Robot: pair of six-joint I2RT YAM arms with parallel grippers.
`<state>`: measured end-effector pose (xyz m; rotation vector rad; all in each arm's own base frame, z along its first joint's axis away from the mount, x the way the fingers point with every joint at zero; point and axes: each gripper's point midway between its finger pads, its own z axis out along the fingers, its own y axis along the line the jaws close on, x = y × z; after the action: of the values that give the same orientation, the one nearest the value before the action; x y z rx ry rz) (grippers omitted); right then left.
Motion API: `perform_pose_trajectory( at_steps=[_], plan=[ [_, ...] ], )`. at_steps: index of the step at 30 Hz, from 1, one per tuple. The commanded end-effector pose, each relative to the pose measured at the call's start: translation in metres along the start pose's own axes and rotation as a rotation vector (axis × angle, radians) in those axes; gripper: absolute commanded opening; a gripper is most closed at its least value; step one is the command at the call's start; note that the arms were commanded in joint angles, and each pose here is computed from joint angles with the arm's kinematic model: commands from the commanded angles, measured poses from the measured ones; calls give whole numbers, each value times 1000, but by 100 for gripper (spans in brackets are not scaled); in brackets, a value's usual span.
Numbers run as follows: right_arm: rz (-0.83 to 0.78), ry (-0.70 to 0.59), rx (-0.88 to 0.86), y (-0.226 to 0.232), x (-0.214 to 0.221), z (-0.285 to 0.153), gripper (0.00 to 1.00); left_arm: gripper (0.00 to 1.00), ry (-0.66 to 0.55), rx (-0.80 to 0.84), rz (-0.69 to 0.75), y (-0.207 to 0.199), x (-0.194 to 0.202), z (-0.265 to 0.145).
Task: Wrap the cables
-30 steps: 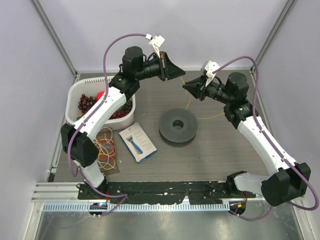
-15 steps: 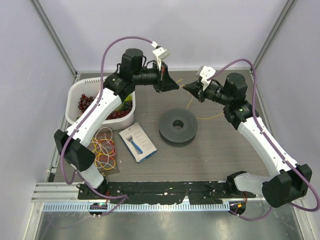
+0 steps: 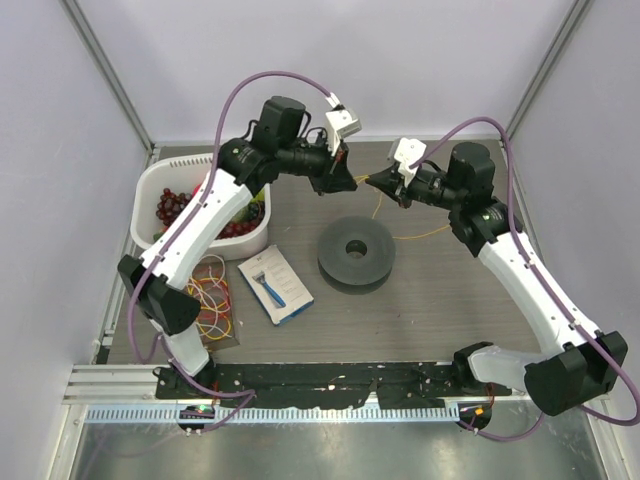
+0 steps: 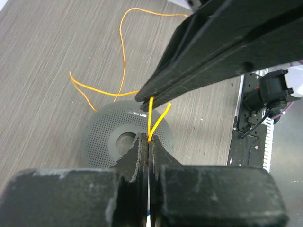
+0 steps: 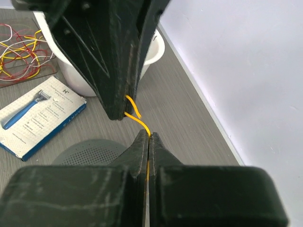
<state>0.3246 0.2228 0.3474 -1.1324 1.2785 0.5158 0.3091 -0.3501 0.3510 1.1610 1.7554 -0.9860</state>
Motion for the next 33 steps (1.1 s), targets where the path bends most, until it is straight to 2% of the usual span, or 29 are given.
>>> perform_pose_trajectory(
  at_steps=[1, 9, 14, 19, 22, 23, 25, 27, 28, 29, 30, 33],
  plan=[
    [-127, -70, 12, -3, -42, -14, 1, 0, 92, -60, 21, 12, 17, -1],
    [-130, -72, -32, 10, -44, -17, 1, 0, 134, -57, 15, 15, 26, 5],
    [-139, -54, -14, 5, -38, -15, 1, 0, 235, 12, 44, 1, 45, 8],
    [-143, -23, -13, 5, -27, -14, 1, 0, 332, 57, -36, -10, 59, 3],
    [-184, 27, -22, 10, -9, -18, 1, 0, 366, 18, -116, -8, 62, 0],
    [-197, 40, -17, 11, -5, -19, 4, 0, 367, 5, -150, -7, 61, -1],
    [-219, 67, -3, 12, 7, -22, 16, 0, 366, 2, -214, -10, 61, -4],
    [-227, 98, 10, 14, 20, -25, 30, 0, 359, 21, -286, -15, 60, -6],
    [-237, 99, 21, 14, 20, -28, 42, 0, 359, 7, -332, -15, 60, -5],
    [-238, 112, 24, 16, 28, -28, 45, 0, 362, 6, -353, -17, 60, -6],
    [-249, 108, 34, 16, 27, -31, 53, 0, 368, 15, -399, -21, 61, -7],
    [-280, 77, 61, 20, 28, -34, 57, 0, 372, 18, -492, -26, 63, -7]
  ],
)
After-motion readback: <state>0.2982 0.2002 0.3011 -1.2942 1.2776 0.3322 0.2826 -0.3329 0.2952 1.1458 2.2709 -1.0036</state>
